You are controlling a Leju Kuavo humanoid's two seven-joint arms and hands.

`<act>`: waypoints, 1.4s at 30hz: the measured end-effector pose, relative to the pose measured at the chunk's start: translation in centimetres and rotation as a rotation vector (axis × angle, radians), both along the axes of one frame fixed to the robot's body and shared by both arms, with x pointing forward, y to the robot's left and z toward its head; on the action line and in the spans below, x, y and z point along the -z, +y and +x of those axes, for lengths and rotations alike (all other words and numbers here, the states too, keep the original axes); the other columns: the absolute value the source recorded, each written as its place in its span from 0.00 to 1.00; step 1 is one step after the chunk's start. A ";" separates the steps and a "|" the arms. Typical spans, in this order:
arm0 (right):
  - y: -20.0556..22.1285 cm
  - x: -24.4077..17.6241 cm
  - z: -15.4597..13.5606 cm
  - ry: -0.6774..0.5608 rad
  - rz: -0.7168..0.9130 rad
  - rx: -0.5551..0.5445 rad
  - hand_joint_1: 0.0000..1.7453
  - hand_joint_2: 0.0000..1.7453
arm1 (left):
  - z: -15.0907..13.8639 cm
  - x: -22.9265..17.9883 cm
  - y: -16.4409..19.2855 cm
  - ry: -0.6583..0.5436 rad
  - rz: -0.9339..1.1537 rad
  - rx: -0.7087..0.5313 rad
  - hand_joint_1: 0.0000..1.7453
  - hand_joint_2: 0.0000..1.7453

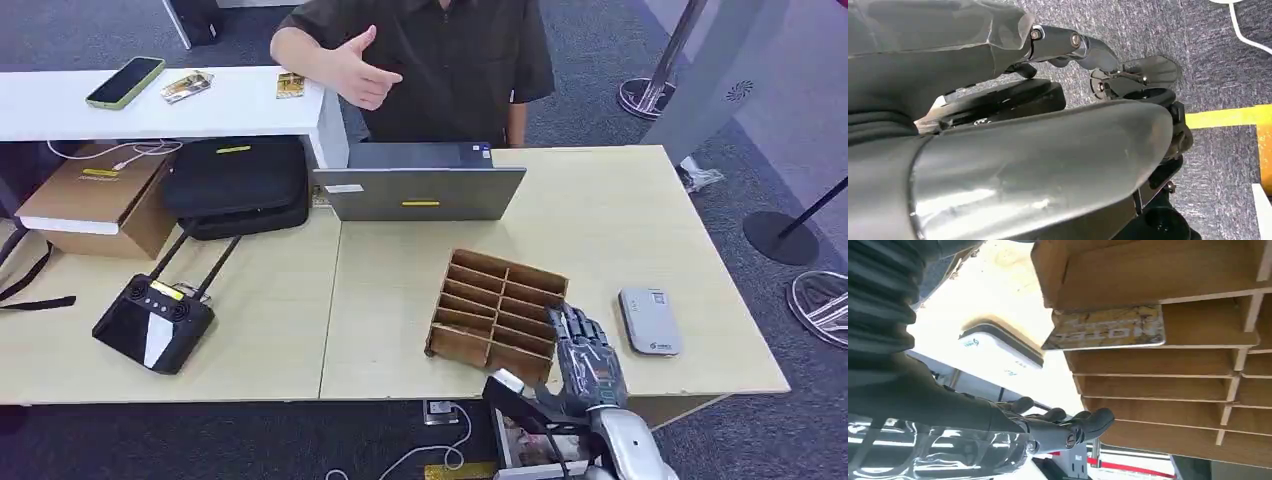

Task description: Pass the card to the sensor for recognition and then transmit it.

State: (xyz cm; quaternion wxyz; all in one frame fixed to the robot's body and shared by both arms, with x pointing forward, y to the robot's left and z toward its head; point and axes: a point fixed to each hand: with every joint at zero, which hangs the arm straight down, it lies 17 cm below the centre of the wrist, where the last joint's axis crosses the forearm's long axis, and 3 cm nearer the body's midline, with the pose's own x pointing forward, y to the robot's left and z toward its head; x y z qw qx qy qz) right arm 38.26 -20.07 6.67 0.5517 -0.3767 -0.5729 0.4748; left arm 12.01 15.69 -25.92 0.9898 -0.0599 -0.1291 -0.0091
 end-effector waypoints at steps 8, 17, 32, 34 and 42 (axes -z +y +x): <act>-0.3 0.1 0.0 0.003 0.000 0.003 0.00 1.00 | 0.0 0.0 0.2 0.000 0.002 -0.004 0.00 0.00; -0.3 -0.6 0.2 -0.015 0.005 0.006 0.00 1.00 | 0.0 0.1 0.3 0.001 0.001 -0.015 0.00 0.00; -0.2 -0.7 0.8 -0.027 0.013 0.002 1.00 1.00 | 0.0 0.1 0.5 0.001 0.001 -0.021 0.00 0.00; -0.2 -0.8 0.9 -0.032 0.014 0.003 1.00 1.00 | 0.0 0.1 0.4 -0.001 0.001 -0.022 0.00 0.00; -0.2 -1.6 1.5 -0.055 0.016 0.006 1.00 1.00 | -0.1 0.1 0.5 -0.003 0.001 -0.023 0.00 0.00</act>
